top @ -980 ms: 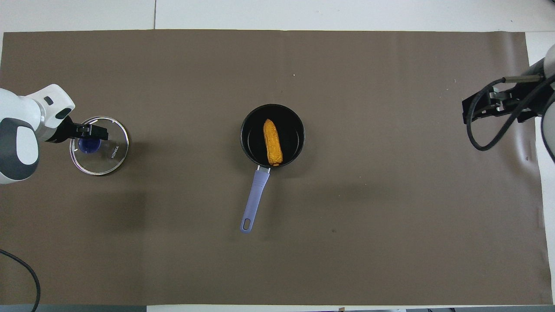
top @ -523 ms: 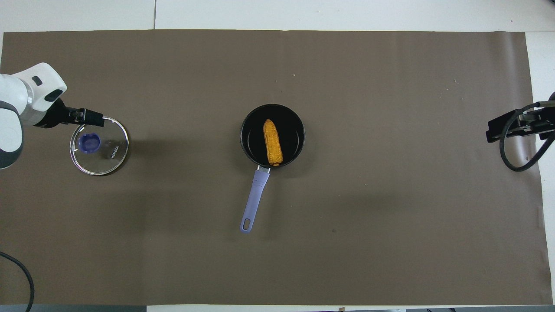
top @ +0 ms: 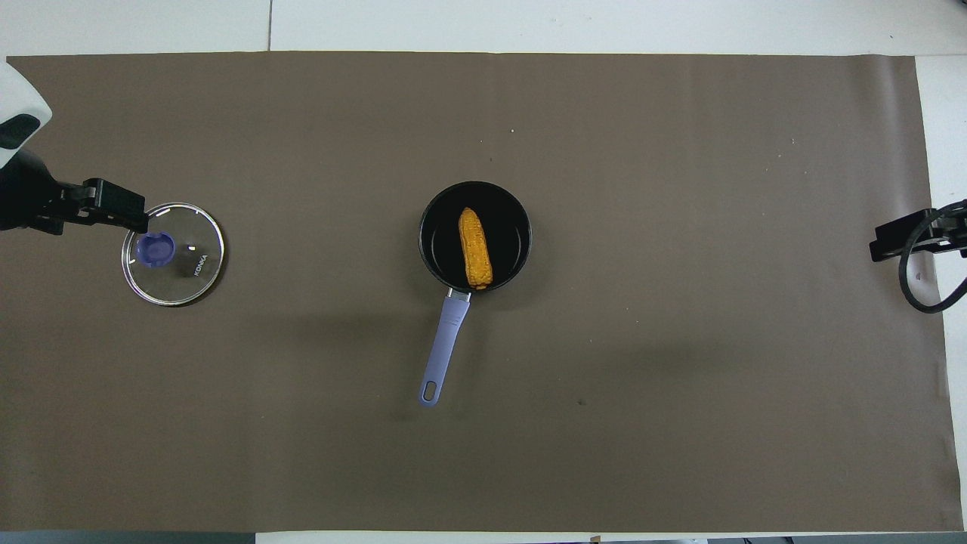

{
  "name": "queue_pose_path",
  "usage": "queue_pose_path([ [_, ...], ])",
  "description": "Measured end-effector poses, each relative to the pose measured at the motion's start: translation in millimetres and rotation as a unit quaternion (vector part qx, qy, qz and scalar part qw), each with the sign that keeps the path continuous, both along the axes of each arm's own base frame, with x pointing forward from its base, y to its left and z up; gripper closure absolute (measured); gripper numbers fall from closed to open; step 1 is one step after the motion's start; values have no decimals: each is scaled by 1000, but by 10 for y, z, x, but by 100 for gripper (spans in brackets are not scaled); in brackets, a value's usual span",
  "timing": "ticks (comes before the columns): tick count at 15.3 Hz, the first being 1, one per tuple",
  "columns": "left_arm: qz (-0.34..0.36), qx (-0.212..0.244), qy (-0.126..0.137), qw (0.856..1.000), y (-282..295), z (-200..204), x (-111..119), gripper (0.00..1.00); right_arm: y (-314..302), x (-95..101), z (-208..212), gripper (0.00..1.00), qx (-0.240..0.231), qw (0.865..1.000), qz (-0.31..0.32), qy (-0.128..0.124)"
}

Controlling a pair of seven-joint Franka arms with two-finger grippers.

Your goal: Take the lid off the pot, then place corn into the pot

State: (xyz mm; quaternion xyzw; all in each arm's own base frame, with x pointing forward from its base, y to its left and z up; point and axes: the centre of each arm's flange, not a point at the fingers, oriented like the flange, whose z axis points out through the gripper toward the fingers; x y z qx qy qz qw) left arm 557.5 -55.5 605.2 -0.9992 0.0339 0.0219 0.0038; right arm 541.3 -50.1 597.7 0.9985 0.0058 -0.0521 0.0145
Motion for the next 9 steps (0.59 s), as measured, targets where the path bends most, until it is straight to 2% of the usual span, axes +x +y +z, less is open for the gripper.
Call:
queue_pose_path([
  [2, -2, 2, 3, 1000, -17, 71, -164, 0, -11, 13, -50, 0, 0, 1000, -1, 5],
  [5, -1, 6, 20, 1000, -7, -71, -361, 0, -31, 15, -70, 0, 0, 1000, -3, 7],
  [9, 0, 5, 10, 1000, 4, -91, -355, 0, 0, 17, -69, 0, 0, 1000, 0, 7],
])
